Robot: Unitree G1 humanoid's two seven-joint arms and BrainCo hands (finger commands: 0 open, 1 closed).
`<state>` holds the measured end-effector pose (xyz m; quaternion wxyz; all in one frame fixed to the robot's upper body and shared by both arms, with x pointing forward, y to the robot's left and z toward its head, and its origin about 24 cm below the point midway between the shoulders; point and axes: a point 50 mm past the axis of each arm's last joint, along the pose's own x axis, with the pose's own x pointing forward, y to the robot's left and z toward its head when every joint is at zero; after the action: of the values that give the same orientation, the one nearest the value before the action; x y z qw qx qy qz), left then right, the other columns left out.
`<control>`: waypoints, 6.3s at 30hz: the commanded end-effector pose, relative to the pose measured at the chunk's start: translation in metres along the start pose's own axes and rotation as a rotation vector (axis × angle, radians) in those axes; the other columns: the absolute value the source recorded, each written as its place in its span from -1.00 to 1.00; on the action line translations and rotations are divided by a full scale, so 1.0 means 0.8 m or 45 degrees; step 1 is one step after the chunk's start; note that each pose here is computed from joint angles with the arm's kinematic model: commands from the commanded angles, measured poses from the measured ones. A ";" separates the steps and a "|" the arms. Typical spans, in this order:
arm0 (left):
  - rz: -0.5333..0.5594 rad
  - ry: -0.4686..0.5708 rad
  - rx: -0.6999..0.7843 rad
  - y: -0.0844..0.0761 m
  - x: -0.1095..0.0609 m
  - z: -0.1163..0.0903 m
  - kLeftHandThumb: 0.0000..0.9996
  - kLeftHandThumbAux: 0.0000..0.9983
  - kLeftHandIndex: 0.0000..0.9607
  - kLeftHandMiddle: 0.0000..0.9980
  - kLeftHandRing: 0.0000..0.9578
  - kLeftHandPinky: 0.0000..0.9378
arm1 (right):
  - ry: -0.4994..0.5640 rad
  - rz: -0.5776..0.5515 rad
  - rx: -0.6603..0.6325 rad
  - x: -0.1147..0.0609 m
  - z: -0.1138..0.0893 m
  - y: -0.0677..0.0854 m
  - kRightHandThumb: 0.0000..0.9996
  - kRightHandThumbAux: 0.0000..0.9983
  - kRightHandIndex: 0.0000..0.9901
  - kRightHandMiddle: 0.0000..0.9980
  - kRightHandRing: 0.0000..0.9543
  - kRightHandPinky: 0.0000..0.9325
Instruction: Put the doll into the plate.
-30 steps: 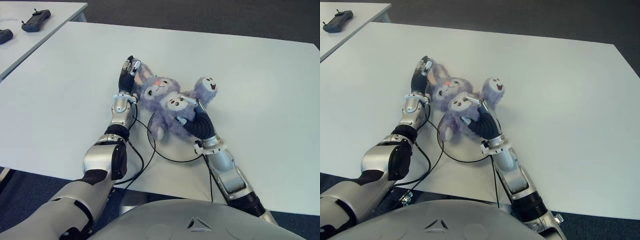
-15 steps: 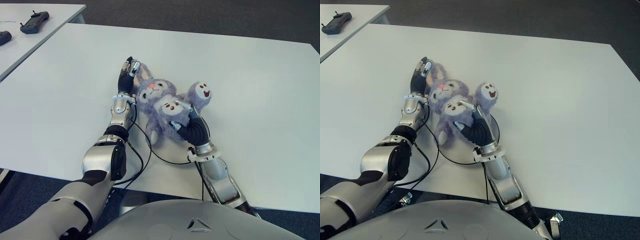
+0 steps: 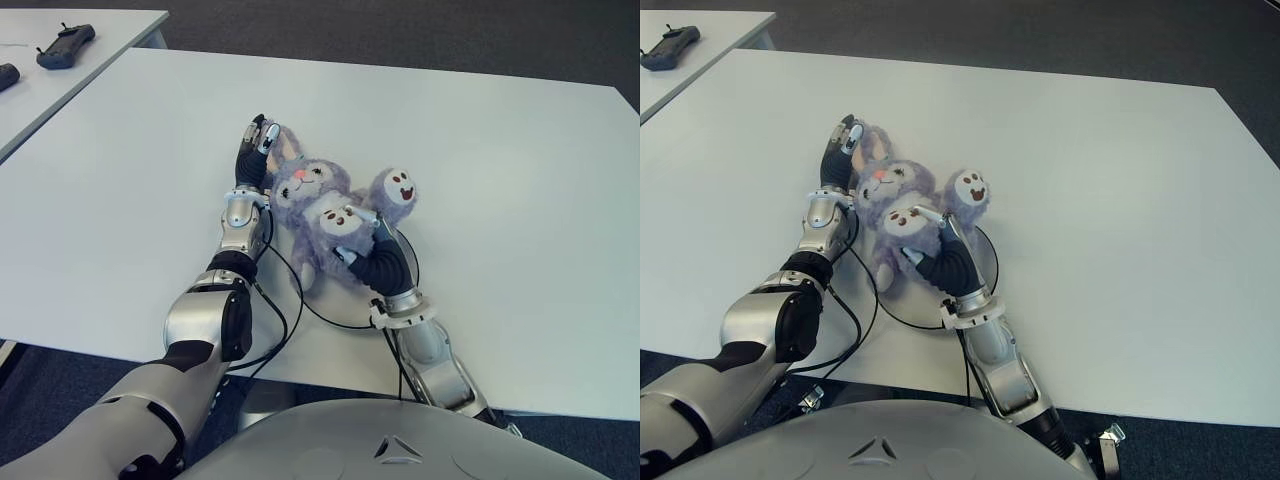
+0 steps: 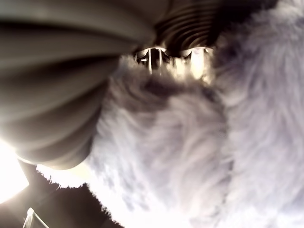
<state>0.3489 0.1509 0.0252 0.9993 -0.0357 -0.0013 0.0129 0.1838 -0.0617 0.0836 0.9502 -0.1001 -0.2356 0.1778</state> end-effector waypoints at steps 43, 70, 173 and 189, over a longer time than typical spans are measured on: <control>0.077 0.672 -0.079 0.010 -0.118 -0.145 -1.00 -0.22 -1.00 -1.00 -1.00 -1.00 | 1.023 0.466 -0.045 -0.155 -0.081 0.058 -0.83 -0.09 -1.00 -1.00 -0.98 -0.99; 0.064 0.674 -0.042 0.009 -0.116 -0.144 -1.00 -0.17 -1.00 -1.00 -1.00 -1.00 | 1.021 0.503 -0.019 -0.143 -0.071 0.055 -0.65 -0.28 -1.00 -1.00 -1.00 -1.00; 0.069 0.743 -0.072 0.018 -0.124 -0.152 -1.00 -0.18 -1.00 -1.00 -1.00 -1.00 | -0.432 -0.104 -0.073 0.004 0.013 -0.021 -0.91 -0.37 -1.00 -1.00 -1.00 -1.00; 0.096 0.757 -0.067 0.019 -0.125 -0.153 -1.00 -0.16 -1.00 -1.00 -1.00 -1.00 | -0.450 -0.081 0.006 0.009 0.015 -0.022 -0.82 -0.34 -1.00 -1.00 -1.00 -1.00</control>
<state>0.3487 0.1546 0.0240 0.9993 -0.0322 0.0037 0.0161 0.1879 -0.0733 0.1197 0.8821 -0.0656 -0.4414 0.1508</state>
